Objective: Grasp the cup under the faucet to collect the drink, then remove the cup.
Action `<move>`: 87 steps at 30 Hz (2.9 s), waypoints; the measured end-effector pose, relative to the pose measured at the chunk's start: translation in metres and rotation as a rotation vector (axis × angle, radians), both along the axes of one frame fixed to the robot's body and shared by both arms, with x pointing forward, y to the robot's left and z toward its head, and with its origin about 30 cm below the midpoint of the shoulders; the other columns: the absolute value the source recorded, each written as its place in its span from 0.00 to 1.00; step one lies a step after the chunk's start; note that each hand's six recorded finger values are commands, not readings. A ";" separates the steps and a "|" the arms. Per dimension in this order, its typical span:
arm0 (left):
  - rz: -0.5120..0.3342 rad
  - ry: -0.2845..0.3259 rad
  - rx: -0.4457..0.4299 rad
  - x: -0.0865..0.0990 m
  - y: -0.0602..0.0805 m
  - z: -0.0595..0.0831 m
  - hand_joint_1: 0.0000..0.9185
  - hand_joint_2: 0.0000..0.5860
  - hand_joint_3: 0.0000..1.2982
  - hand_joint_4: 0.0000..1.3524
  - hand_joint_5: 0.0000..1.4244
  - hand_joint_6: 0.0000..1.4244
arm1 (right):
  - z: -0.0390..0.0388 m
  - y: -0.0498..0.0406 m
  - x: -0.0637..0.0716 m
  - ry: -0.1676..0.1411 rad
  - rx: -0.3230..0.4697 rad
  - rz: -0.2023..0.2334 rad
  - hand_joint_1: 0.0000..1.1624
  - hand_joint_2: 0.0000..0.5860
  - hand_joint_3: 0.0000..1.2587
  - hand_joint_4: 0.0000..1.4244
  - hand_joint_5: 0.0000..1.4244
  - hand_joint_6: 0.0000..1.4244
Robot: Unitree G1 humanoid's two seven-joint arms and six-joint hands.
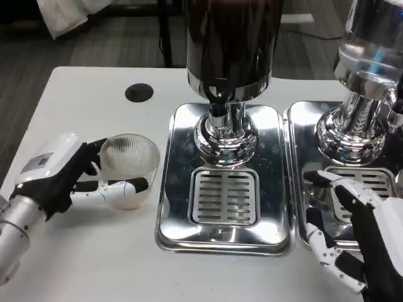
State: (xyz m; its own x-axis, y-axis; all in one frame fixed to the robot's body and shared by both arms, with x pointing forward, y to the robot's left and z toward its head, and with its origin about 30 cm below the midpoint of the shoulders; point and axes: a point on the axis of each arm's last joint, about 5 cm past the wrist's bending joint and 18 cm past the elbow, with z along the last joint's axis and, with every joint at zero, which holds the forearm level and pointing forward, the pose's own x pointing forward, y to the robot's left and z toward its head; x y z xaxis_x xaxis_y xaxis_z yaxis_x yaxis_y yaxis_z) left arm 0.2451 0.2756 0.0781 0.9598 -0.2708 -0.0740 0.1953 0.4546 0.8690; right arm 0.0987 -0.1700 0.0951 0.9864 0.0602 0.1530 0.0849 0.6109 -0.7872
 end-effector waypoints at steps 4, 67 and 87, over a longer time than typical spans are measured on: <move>0.013 -0.031 -0.017 -0.001 -0.001 -0.002 0.26 0.30 0.30 0.31 0.50 0.61 | 0.0001 -0.0007 0.002 -0.004 0.004 0.001 0.42 0.83 0.24 0.21 0.16 0.24; -0.270 -0.031 -0.144 0.024 -0.091 -0.010 0.13 0.23 0.19 0.17 0.35 0.54 | -0.0036 0.0106 0.012 0.004 0.005 0.013 0.42 0.83 0.23 0.23 0.17 0.23; -0.295 -0.133 -0.176 0.025 -0.083 0.001 0.00 0.11 0.14 0.03 0.13 0.14 | -0.0049 0.0067 0.008 0.018 -0.005 0.008 0.42 0.83 0.24 0.23 0.17 0.23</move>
